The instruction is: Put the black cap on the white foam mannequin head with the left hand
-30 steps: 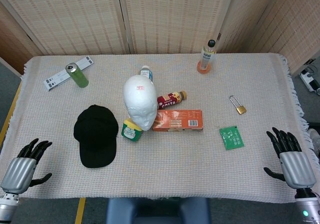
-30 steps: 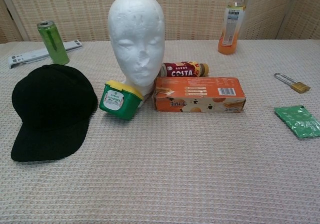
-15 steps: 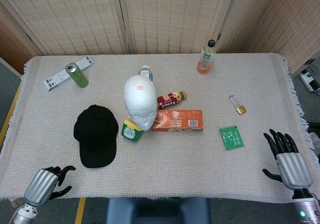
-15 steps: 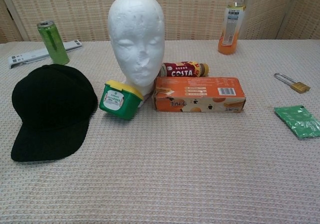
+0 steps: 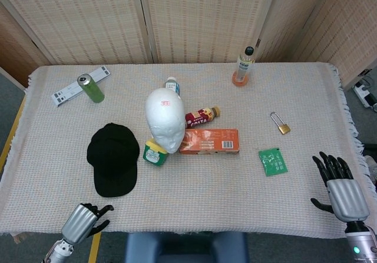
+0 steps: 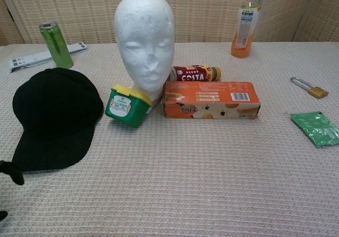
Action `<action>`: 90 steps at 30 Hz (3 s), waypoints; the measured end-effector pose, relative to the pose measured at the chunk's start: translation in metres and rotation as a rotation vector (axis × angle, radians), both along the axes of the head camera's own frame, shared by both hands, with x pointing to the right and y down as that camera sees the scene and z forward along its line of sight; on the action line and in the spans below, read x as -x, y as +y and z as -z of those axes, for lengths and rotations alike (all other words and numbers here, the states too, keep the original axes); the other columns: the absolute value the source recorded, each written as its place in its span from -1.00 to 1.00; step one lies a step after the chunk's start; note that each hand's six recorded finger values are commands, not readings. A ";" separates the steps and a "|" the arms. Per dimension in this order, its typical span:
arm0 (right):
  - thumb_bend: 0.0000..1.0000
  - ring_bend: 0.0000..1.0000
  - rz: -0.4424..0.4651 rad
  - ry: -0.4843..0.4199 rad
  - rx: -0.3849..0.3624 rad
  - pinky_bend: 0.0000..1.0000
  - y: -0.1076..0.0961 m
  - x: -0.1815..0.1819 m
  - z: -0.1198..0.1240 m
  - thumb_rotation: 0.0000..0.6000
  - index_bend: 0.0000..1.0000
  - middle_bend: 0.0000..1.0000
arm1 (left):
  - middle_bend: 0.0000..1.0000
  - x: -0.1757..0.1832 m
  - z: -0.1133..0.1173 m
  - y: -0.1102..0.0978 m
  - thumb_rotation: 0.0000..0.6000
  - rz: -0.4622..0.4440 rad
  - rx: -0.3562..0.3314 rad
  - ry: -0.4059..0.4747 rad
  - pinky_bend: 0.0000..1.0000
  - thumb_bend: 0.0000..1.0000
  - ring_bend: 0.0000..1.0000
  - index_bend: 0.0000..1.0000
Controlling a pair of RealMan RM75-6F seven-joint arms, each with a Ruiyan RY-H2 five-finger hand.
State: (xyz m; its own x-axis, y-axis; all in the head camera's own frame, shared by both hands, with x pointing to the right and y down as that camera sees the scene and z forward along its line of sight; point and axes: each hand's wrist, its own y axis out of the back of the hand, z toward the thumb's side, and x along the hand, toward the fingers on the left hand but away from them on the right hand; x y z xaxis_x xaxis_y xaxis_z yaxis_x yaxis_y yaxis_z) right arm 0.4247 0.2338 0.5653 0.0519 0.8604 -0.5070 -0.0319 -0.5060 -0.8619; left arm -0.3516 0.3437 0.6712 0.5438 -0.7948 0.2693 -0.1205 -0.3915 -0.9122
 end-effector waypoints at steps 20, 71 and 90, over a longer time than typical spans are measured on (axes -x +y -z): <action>-0.92 -1.00 -0.019 0.033 0.035 -1.00 -0.002 -0.007 -0.006 1.00 -1.00 -1.00 | 1.00 -0.011 -0.048 -0.039 1.00 0.039 -0.027 -0.125 0.94 -0.37 0.87 -0.13; -0.92 -1.00 -0.008 0.019 0.124 -1.00 0.004 -0.004 -0.009 1.00 -1.00 -1.00 | 1.00 -0.006 0.047 -0.224 1.00 0.232 -0.580 0.075 0.94 0.12 0.89 0.37; -0.92 -1.00 -0.050 0.017 0.129 -1.00 -0.003 -0.013 -0.009 1.00 -1.00 -1.00 | 1.00 -0.102 0.102 -0.295 1.00 0.196 -0.768 0.213 0.94 0.12 0.88 0.37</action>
State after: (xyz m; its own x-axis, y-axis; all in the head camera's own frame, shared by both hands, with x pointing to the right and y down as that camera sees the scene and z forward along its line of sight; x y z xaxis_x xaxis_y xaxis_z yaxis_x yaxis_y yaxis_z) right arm 0.4375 0.2304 0.5740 0.0011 0.7894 -0.6139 -0.0183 -0.6138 -0.7893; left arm -0.2497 0.0487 0.5696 0.3536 -0.8017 -0.4818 -0.3223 0.3792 -0.8674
